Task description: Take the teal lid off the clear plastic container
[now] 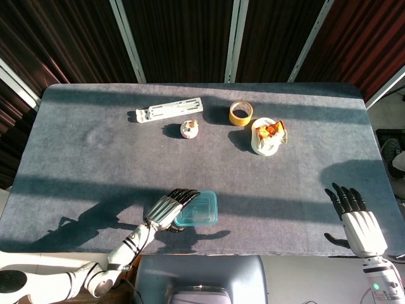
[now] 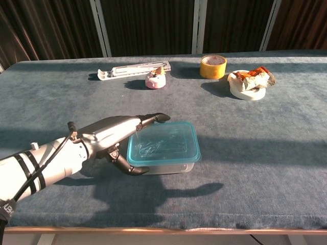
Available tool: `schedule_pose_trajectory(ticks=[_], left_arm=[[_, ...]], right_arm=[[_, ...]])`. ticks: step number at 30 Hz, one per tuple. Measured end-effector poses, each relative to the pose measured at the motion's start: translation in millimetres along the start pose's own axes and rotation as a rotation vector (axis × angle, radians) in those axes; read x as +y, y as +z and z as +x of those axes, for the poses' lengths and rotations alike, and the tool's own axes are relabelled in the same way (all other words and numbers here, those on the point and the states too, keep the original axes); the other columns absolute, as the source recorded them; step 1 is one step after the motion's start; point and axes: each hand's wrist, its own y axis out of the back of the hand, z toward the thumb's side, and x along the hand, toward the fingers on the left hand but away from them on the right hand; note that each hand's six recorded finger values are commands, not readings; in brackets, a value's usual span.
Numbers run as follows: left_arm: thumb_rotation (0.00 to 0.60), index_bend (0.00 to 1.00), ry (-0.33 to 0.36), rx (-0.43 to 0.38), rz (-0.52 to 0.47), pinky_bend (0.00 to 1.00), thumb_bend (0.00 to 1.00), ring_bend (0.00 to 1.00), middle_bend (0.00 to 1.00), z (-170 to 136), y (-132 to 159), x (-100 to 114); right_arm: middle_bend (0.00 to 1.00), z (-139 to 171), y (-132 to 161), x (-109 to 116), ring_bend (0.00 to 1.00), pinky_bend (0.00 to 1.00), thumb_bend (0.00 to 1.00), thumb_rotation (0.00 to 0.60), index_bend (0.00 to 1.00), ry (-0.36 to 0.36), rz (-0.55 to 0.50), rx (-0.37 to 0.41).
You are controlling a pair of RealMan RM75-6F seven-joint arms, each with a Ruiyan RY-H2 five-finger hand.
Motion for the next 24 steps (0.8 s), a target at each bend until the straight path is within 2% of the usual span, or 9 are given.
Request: schedule_pose_trajectory(ticks=[8,10,13,17,24], left_arm=[[0.6,0.0,0.004,-0.032,0.019,0.42,0.27,0.31,0.31,-2,5,-5],[0.6,0.0,-0.002,-0.038,0.025,0.42,0.27,0.31,0.31,-3,6,-7],[0.6,0.0,-0.005,-0.051,0.024,0.42,0.27,0.31,0.31,-3,9,-10],[0.6,0.0,-0.01,-0.07,0.017,0.42,0.27,0.31,0.31,-2,13,-13],[0.6,0.0,-0.01,-0.075,0.013,0.39,0.27,0.31,0.32,2,13,-15]], right_arm=[[0.0,-16,32,-17,0.0,0.0,0.15,0.6,0.03,0.027,0.032,0.132],[0.0,-19,38,-19,0.0,0.0,0.15,0.6,0.07,0.032,0.032,0.156],[0.0,-33,58,-29,0.0,0.0,0.17,0.6,0.17,0.057,0.035,0.238],[0.03,-57,89,-48,0.0,0.0,0.24,0.6,0.25,0.09,0.018,0.358],[0.09,-79,132,-72,0.0,0.0,0.34,0.6,0.41,0.085,-0.054,0.496]])
